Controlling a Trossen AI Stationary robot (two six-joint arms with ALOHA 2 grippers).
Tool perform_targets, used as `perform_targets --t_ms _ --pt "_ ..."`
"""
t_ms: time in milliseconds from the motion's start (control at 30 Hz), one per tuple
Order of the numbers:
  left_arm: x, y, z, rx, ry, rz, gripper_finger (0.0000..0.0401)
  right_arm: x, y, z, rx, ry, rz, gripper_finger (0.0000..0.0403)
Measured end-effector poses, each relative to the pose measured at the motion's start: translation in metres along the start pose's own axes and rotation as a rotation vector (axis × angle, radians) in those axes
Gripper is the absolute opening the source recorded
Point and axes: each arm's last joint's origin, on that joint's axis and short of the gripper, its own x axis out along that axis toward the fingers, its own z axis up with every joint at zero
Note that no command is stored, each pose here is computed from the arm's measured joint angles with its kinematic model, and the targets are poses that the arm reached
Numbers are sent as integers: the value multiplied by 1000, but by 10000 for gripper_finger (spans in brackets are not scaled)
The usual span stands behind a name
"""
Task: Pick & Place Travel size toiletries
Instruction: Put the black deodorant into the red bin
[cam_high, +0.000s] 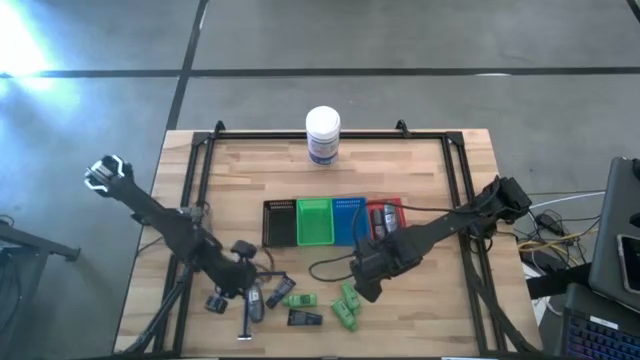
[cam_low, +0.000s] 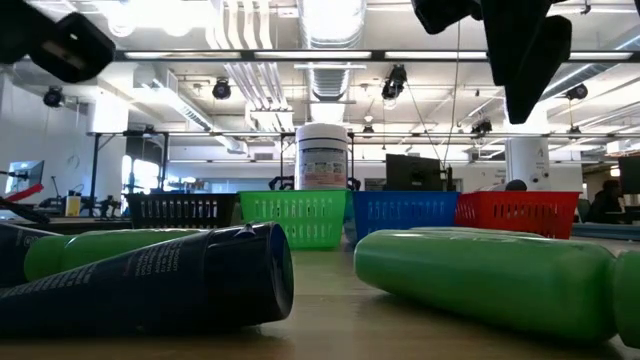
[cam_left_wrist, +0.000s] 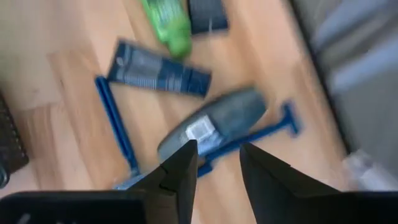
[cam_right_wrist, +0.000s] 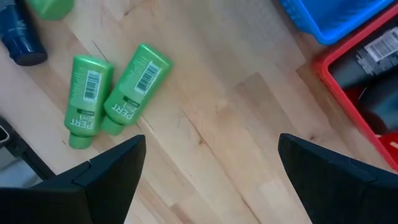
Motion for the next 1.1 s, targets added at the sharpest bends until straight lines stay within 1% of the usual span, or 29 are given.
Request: perform_targets --t_ms 33,133,200,267,333,400,500,567,667,767,1000,1100 --pt "3 -3 4 36 30 7 126 0 0 0 -6 0 0 364" --pt "7 -11 21 134 62 16 126 0 0 0 -22 0 -1 364" --pt "12 -13 26 216 108 47 130 0 0 0 -24 0 -1 364" --pt "14 -12 29 325 150 85 140 0 0 0 -24 0 0 364" --pt "13 -11 29 446 182 120 155 0 0 0 -23 0 0 364" --pt "14 -10 28 563 204 124 176 0 0 0 -14 1 0 364" --pt "18 -8 24 713 227 85 212 0 0 0 -6 5 1 364" --pt "22 -8 21 788 237 44 235 0 0 0 -5 5 2 364" --pt "35 -7 16 839 245 -5 260 0 0 0 0 7 3 364" --pt "46 -10 17 877 238 -23 273 0 0 0 6 7 3 364" --pt "67 -9 17 903 260 -30 273 0 0 0 22 7 3 364" --pt "73 -12 19 894 227 -59 273 0 0 0 22 7 2 364"
